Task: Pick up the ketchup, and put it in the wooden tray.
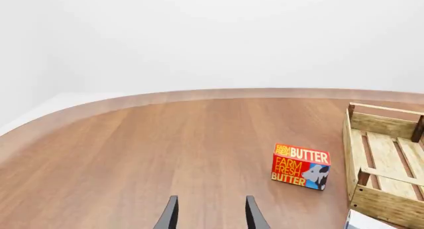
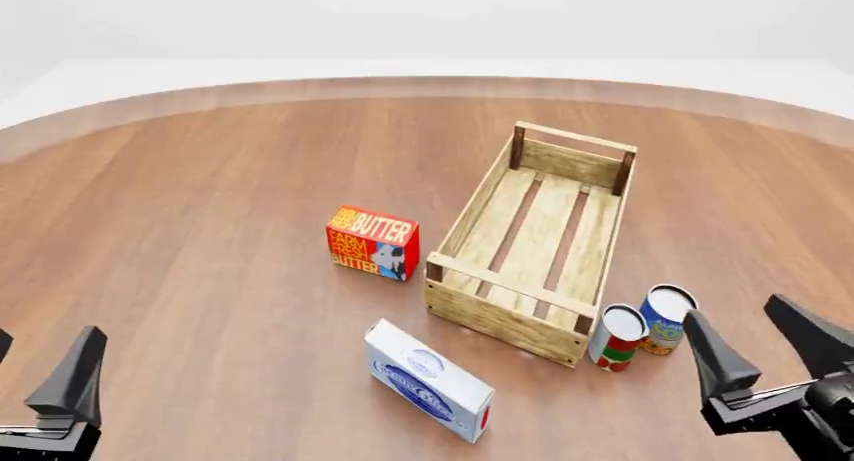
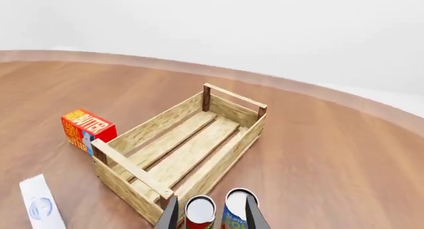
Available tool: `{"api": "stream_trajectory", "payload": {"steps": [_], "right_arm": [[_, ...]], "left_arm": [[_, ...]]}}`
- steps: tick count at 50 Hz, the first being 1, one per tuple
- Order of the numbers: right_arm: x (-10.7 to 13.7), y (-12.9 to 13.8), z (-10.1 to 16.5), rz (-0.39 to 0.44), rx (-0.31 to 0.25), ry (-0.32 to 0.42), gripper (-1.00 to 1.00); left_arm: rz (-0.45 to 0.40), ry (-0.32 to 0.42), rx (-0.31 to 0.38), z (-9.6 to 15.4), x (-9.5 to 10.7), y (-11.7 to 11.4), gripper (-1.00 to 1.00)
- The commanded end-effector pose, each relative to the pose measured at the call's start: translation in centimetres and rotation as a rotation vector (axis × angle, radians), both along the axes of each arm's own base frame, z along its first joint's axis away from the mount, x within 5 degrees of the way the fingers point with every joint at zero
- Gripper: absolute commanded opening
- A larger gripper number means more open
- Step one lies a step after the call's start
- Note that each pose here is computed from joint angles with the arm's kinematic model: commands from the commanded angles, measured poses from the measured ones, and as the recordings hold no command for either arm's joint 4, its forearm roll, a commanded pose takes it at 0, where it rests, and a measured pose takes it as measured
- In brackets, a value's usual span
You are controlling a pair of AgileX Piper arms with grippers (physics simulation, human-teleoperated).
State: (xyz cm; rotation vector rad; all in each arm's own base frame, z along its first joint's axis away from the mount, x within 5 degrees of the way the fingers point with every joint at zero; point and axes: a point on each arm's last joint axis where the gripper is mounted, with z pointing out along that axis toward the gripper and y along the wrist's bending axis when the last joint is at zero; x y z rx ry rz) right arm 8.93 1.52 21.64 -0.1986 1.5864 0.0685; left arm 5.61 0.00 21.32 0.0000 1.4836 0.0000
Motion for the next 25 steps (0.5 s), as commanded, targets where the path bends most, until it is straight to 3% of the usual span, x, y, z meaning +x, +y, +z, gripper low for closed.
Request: {"api": "stream_trajectory", "payload": {"steps": [1, 5, 14, 25], "right_arm": [[1.5, 1.7, 0.8, 0.137, -0.039, 0.040, 1.00], [2.2, 3.0, 1.1, 0.219, -0.049, 0.074, 1.00], [3.4, 4.7, 2.2, 0.298, -0.036, 0.110, 1.00], [5.1, 7.7, 3.6, 0.410, -0.070, 0.158, 1.00]], "left_arm": [[0.000, 0.000, 0.000, 0.0, 0.0, 0.0, 1.00], [0.000, 0.000, 0.000, 0.0, 0.0, 0.0, 1.00], [0.000, 0.000, 0.000, 0.0, 0.0, 0.0, 1.00], [0.000, 0.000, 0.000, 0.0, 0.0, 0.0, 1.00]]}}
